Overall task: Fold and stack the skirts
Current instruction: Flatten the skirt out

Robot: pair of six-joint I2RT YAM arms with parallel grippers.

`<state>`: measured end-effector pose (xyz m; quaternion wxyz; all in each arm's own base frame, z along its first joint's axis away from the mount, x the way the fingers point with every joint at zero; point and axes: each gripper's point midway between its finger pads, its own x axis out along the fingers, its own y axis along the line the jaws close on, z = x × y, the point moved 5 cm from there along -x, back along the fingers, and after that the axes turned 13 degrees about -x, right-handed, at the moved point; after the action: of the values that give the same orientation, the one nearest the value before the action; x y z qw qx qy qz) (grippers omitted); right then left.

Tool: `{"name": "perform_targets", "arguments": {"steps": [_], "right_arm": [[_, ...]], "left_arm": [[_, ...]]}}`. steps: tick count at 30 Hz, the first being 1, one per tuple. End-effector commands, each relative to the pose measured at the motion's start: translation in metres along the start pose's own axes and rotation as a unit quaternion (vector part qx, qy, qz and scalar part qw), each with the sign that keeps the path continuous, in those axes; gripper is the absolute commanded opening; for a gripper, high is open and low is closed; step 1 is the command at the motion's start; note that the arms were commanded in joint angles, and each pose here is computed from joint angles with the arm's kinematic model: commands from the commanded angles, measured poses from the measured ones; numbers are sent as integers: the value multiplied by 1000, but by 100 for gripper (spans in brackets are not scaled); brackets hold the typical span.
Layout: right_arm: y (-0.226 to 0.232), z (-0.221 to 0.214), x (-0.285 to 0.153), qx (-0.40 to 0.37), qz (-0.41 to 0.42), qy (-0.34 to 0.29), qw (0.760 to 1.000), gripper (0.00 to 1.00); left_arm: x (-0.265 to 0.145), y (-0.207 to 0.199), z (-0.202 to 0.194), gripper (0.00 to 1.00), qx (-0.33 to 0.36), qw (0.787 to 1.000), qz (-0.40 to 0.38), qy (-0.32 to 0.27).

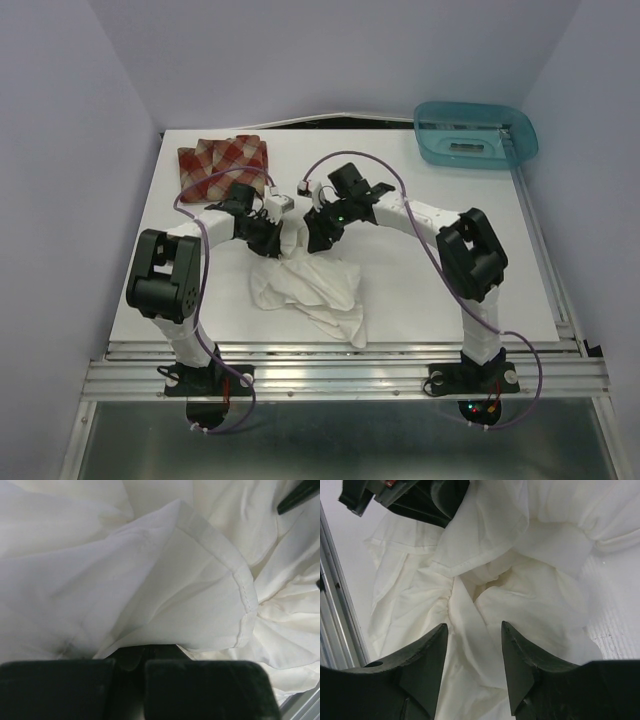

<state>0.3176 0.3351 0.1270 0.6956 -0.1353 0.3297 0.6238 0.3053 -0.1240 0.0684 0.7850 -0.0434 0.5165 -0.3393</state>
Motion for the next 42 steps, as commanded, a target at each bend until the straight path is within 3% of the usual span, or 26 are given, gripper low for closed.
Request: {"name": "perform_targets", "arguments": {"steps": [1,3,9,13,14,23,28,31,32,34,39,42], "right_arm": [[-7,-1,17,-46,-15,-3,999,53],[-6,-6,22,-49,-13,7,999,52],[0,-14,28,-61,-9,29,998,39],[-2,-16,27,-64,-14,40,997,15],[-2,-16,26,-63,-15,42,997,1],[17,27,-32,-101,-68,9,993,1],[50,38,-65,-101,-32,-2,994,1],[64,31,-69,-103,-14,2,995,1],[70,24,-66,-103,-3,11,995,1],[83,21,-64,-109,18,11,994,1],[126,4,-44,-133,73,26,988,1],[151,-13,-23,-149,96,38,983,1]], "left_arm": [[-3,0,1,0,-10,1000,-10,3],[-3,1,1,0,-13,1000,-9,3],[-7,7,3,0,-25,1000,-6,-7],[-15,9,7,0,-28,999,1,-17],[-18,10,8,0,-30,999,4,-20],[-86,45,-4,0,-96,992,63,-51],[-117,69,-30,1,-114,986,113,-36],[-126,73,-37,14,-109,988,111,-18],[-127,71,-41,27,-108,988,107,-11],[-129,71,-44,40,-90,990,105,-2],[-172,84,-37,45,-70,990,115,-38],[-210,82,-2,48,-49,985,128,-107]]}}
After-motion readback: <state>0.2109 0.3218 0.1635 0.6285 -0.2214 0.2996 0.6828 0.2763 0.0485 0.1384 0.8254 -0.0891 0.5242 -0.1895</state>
